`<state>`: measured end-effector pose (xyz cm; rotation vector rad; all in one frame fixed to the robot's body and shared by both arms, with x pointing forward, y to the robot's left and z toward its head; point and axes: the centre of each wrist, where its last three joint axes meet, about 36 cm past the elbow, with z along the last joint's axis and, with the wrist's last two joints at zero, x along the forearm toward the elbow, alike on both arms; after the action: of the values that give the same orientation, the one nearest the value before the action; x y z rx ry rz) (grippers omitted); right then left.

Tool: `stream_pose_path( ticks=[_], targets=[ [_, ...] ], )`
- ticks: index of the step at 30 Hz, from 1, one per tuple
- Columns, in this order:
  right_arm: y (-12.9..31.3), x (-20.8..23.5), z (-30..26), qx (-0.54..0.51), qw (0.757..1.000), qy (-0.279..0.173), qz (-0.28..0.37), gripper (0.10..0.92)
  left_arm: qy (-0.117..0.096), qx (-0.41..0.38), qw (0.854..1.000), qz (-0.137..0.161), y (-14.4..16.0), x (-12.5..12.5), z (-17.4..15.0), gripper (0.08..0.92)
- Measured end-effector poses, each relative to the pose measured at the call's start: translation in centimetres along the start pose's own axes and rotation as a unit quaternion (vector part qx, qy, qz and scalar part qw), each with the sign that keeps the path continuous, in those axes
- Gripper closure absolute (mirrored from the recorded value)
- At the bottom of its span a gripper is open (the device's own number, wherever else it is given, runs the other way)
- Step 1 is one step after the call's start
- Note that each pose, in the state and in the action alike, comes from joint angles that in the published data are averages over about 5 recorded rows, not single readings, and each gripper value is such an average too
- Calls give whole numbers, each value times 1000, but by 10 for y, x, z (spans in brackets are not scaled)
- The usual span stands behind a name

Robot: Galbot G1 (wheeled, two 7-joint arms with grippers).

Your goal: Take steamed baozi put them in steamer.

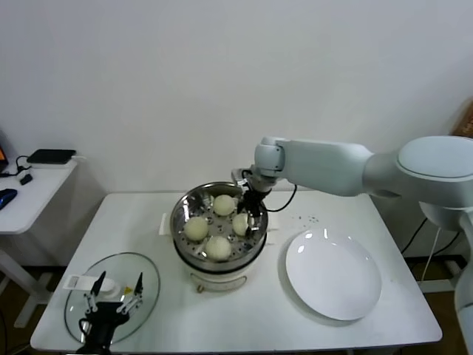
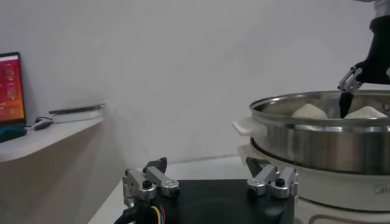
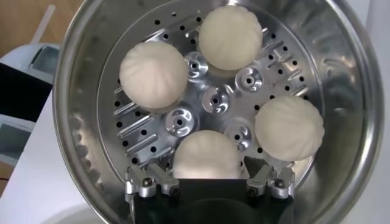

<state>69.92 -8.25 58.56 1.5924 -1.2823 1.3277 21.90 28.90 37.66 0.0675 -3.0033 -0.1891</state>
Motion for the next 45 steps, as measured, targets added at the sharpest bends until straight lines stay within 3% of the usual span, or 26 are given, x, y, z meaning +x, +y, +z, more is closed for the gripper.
stream_pose_path(
  ticks=[22,34,45],
  targets=[
    [11,87,15,-13,995,-71,62,200,-10,-1,1000,7,-6,-3,-8,177],
    [76,107,84,-51,976,-140,156,200,-16,-6,1000,14,-17,-6,-14,177],
    [167,74,151,-129,921,-241,276,200,-16,-8,999,26,-31,-4,-15,177]
  ],
)
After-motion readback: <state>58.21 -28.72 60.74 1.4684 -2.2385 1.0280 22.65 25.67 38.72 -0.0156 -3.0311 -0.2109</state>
